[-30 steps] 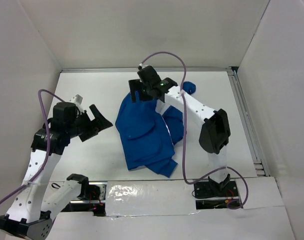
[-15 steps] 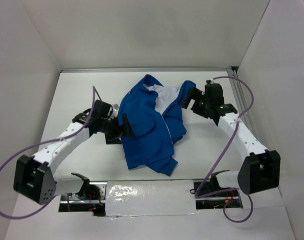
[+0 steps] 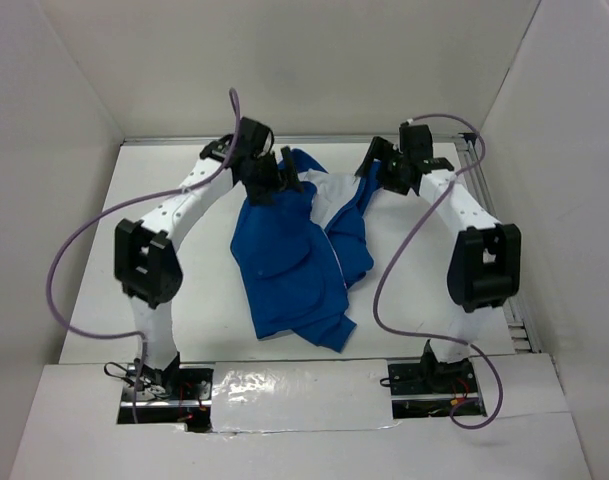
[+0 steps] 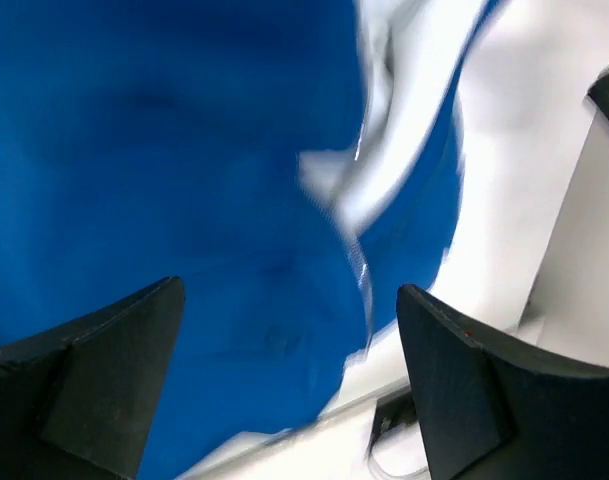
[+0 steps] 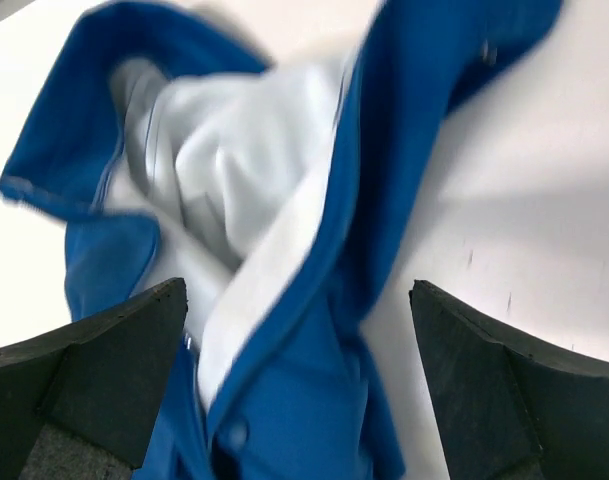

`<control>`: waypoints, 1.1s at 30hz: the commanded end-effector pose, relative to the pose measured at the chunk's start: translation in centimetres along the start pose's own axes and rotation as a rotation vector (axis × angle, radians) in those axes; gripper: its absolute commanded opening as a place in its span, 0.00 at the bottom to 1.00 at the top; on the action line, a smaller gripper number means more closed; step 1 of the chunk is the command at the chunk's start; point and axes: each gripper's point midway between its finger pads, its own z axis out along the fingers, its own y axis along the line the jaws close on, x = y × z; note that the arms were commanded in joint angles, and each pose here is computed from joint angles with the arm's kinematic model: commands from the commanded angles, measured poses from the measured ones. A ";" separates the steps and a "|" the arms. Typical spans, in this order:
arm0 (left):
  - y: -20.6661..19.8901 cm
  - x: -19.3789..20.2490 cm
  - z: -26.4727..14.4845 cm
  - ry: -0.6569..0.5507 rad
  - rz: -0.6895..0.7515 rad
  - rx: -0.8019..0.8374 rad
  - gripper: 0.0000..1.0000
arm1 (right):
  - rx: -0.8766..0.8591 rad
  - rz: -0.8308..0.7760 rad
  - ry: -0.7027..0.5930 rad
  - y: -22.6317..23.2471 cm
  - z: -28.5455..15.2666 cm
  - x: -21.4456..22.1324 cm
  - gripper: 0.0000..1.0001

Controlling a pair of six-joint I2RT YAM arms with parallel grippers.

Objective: Zip up the jacket

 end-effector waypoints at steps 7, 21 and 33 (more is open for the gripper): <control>3.6 -10.4 8.5 -0.075 -0.044 -0.052 0.99 | 0.132 -0.103 -0.011 -0.6 8.7 -5.2 1.00; -0.9 -17.4 8.0 -0.309 0.026 0.159 0.00 | 0.207 -0.075 -0.115 -1.0 10.3 -9.6 0.00; -9.5 -12.0 -20.7 -0.748 0.282 0.083 0.00 | 0.149 -0.223 -0.784 6.4 -23.7 -13.9 0.00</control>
